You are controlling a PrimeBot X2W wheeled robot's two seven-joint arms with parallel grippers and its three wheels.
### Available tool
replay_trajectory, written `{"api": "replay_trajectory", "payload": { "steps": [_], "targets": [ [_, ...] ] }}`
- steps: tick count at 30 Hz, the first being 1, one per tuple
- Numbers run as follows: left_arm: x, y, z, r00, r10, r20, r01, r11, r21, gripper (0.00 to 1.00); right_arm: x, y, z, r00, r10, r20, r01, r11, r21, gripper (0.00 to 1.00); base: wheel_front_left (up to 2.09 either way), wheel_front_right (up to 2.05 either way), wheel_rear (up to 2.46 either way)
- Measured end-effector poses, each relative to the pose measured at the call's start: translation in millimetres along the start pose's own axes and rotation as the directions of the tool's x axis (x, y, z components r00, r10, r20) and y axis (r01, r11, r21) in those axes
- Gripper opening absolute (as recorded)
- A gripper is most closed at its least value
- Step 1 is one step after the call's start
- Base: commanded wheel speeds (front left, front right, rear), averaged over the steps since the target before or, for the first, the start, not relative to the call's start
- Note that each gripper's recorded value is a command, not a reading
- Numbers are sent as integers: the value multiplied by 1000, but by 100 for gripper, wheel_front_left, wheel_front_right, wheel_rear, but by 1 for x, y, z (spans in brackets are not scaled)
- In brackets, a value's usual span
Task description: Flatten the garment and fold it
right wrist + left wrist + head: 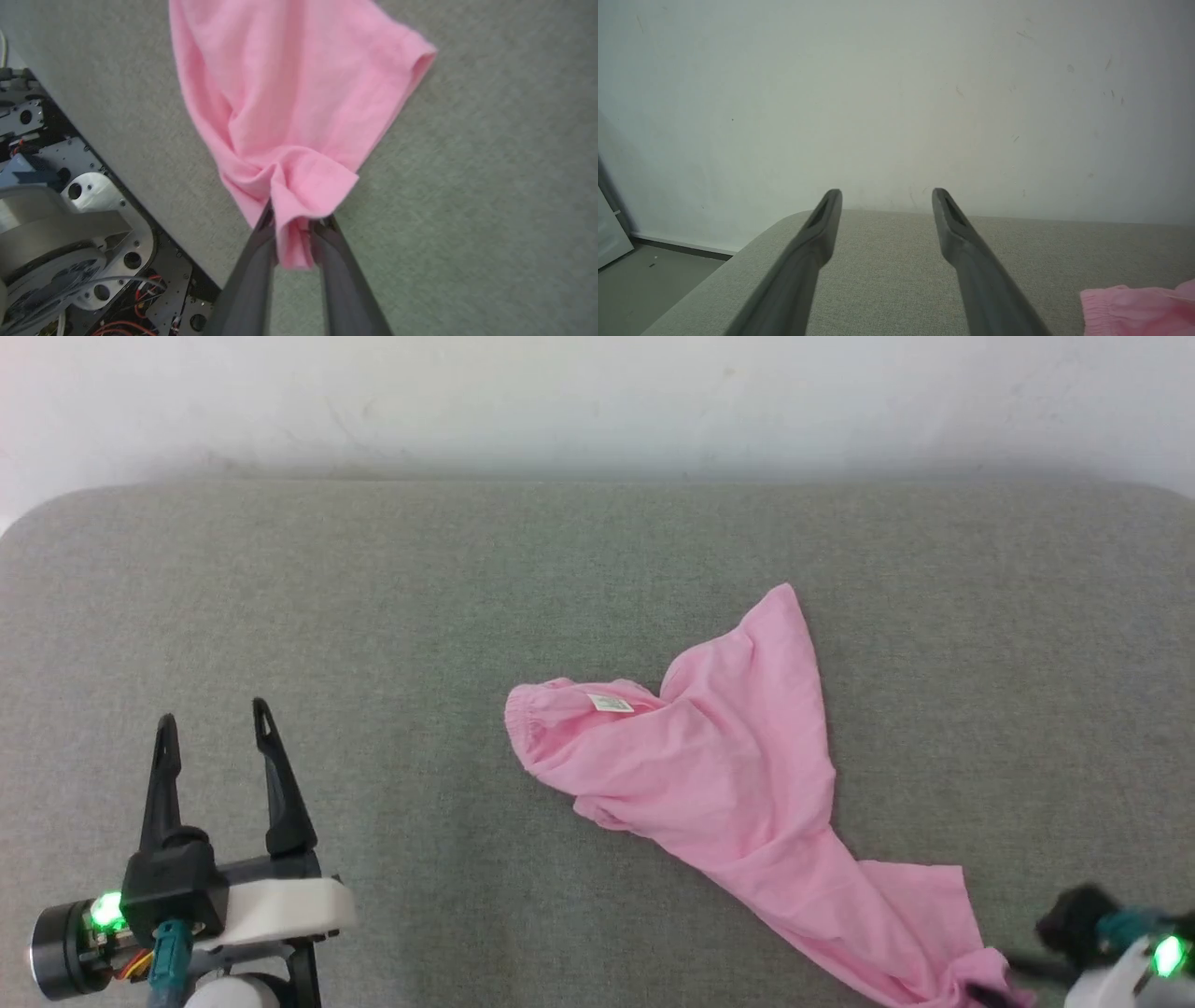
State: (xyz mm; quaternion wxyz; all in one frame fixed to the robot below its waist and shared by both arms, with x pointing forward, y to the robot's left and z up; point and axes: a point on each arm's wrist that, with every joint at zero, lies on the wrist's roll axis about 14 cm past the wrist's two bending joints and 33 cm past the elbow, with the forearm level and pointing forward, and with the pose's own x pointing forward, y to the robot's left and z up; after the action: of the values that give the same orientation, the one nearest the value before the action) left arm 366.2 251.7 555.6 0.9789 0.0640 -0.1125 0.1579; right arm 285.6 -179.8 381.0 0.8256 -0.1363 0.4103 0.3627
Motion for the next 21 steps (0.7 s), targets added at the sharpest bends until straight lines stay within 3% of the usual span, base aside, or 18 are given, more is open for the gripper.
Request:
{"api": "replay_trajectory", "payload": {
  "steps": [4,7,11,13,17,21],
  "targets": [
    [0,-4,6,999,-26,21,25,999,31,100,-15,-31,46,979,-116,170,118,993,2,100,0,0,0],
    [-1,-6,7,999,-36,27,35,999,35,100,-37,-55,91,933,-195,303,216,976,-37,100,0,0,0],
    [-1,-7,5,999,-44,21,43,998,40,100,-52,-71,146,879,-251,405,324,939,-120,100,0,0,0],
    [-1,-10,3,999,-51,15,50,998,40,100,-48,-72,172,863,-248,439,326,939,-110,100,0,0,0],
    [-1,-14,-1,998,-61,3,61,997,40,100,-19,-65,196,908,-206,365,266,956,-121,100,0,0,0],
    [3,-17,-1,998,-66,5,66,997,41,100,14,-70,208,961,-179,212,206,971,-117,100,0,0,0]
  ]
}}
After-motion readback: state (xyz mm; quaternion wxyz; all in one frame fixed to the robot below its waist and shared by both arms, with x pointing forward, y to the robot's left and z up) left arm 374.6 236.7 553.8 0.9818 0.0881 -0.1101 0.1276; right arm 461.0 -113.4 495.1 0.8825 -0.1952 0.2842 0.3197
